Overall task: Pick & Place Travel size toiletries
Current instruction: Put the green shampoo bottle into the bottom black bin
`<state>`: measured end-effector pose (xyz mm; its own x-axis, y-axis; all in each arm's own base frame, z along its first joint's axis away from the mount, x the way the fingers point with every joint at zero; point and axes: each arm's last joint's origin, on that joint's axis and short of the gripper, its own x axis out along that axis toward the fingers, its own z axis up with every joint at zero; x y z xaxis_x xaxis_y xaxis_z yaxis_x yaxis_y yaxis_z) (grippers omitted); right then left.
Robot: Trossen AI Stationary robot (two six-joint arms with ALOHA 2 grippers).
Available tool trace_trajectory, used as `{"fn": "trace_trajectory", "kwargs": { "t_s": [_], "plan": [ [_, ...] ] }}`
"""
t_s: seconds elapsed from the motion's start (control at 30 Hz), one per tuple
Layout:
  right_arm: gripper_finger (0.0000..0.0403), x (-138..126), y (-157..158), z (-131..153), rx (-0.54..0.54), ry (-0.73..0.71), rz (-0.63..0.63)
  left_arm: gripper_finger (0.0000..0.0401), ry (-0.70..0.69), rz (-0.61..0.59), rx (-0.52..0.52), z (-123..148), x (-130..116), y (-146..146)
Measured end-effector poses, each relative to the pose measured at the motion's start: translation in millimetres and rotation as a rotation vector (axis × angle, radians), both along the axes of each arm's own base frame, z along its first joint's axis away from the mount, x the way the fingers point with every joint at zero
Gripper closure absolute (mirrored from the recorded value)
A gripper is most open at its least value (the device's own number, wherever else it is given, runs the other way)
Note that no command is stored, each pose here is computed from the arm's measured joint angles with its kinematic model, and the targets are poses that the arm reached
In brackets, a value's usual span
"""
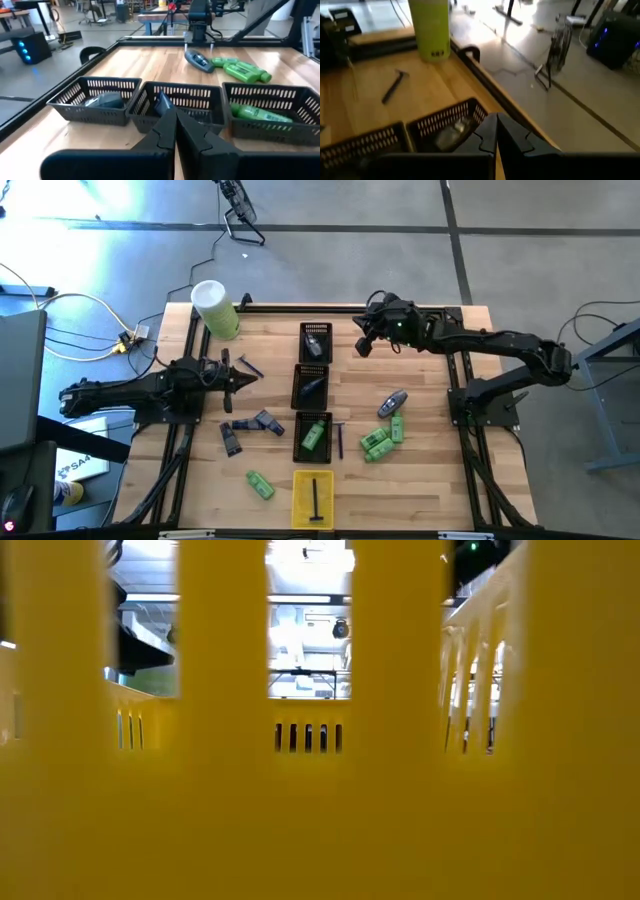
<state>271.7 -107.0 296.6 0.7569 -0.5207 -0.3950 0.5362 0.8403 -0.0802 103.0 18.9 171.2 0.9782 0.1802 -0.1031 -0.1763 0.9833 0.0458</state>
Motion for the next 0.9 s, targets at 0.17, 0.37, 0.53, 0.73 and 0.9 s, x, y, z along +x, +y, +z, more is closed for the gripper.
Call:
{"fn": "trace_trajectory", "kwargs": {
  "t_s": [0.17, 0.37, 0.53, 0.73, 0.9],
  "plan": [
    [0.0400, -3, 9, 11, 0.108, 0.098, -0.009, 0.0395, 0.006, 0.010, 0.005, 0, 0, 1],
    [0.0400, -10, 22, 9, 0.226, 0.244, -0.022, 0.0395, 0.018, 0.005, 0.022, 0, 0, 1],
    [0.0400, -19, 31, 0, 0.366, 0.354, -0.012, 0.0395, 0.018, 0.005, 0.025, 0, 0, 1],
    [0.0400, -25, 46, -7, 0.483, 0.449, 0.053, 0.0395, 0.021, 0.011, 0.025, -1, -1, 1],
    [0.0400, -22, 63, -7, 0.508, 0.470, 0.166, 0.0395, 0.053, 0.013, 0.015, -4, -1, 1]
  ]
}}
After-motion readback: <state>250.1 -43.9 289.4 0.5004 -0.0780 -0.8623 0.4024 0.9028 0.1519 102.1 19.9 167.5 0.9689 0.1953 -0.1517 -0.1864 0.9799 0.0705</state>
